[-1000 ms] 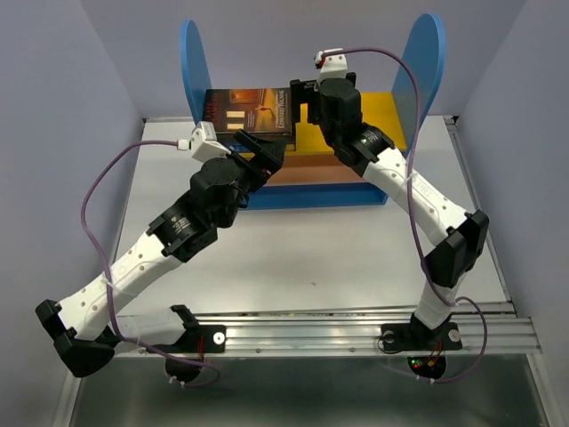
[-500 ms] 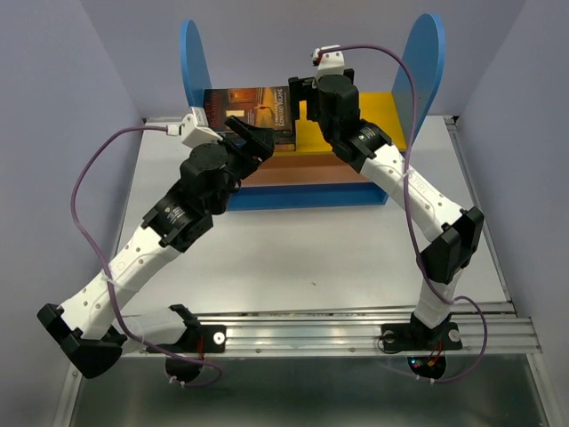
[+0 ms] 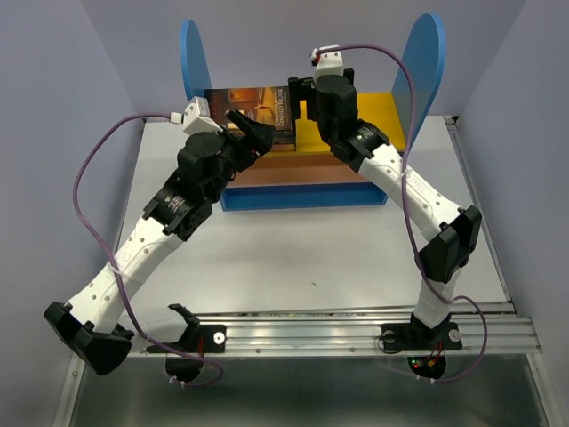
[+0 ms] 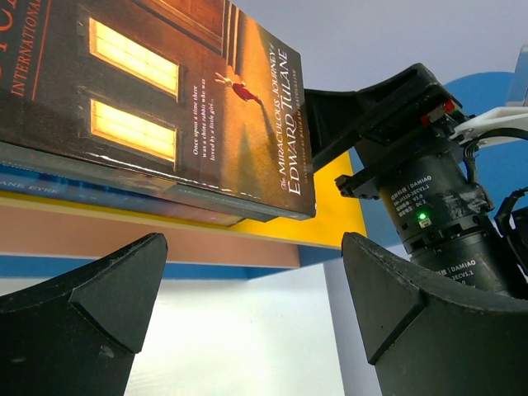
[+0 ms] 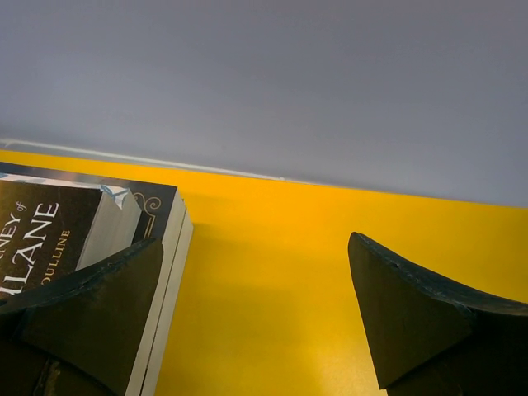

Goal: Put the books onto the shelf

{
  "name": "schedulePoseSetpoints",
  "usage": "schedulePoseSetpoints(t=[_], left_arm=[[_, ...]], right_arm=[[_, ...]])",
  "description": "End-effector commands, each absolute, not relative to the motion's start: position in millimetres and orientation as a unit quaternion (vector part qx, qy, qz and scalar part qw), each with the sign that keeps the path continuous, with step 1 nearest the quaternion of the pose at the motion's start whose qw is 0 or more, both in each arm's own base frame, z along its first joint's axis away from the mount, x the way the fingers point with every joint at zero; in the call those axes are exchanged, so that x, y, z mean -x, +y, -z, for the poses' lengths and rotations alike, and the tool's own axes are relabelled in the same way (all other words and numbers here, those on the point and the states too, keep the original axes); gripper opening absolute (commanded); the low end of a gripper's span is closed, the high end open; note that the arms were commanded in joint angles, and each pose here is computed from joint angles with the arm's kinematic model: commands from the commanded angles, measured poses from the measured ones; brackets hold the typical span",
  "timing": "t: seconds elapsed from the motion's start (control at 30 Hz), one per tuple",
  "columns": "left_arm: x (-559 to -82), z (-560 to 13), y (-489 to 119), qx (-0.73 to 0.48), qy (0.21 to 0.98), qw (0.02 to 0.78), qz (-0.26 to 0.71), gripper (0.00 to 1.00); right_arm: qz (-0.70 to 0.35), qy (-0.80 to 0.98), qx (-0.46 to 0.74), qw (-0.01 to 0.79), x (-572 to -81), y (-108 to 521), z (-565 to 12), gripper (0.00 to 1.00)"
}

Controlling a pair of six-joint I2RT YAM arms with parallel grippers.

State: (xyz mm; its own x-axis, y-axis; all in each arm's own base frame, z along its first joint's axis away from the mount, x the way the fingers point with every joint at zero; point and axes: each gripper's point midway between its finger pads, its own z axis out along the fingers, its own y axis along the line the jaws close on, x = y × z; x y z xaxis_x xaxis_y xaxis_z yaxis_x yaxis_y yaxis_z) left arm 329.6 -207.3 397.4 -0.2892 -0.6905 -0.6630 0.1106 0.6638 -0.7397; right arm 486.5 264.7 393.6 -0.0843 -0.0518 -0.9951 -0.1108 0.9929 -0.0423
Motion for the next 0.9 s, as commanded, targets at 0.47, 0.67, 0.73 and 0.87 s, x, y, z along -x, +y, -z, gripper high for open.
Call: schedulePoseSetpoints(t=[0.47,0.67,0.73,0.87], left_arm=[[-329,-449,-198,0.126,0.693,0.599,0.382,0.99],[-334,-448,-198,0.12,0.695,0.598,0.382,0.99],[-336,-447,-198,0.119,0.696,0.597,0.379,0.99],[-334,-444,-200,0.115,0.699,0.592,0.384,0.99]], right_arm=[[0.046,0.717,-0.013,0.695,-451,195,-425,1.0],[0.043,0.71,-0.021,0.703,-437,182,-436,1.0],[0.036,0.703,-0.027,0.71,-430,178,-444,1.0],[0.029,0.696,-0.033,0.717,-421,171,-455,1.0]])
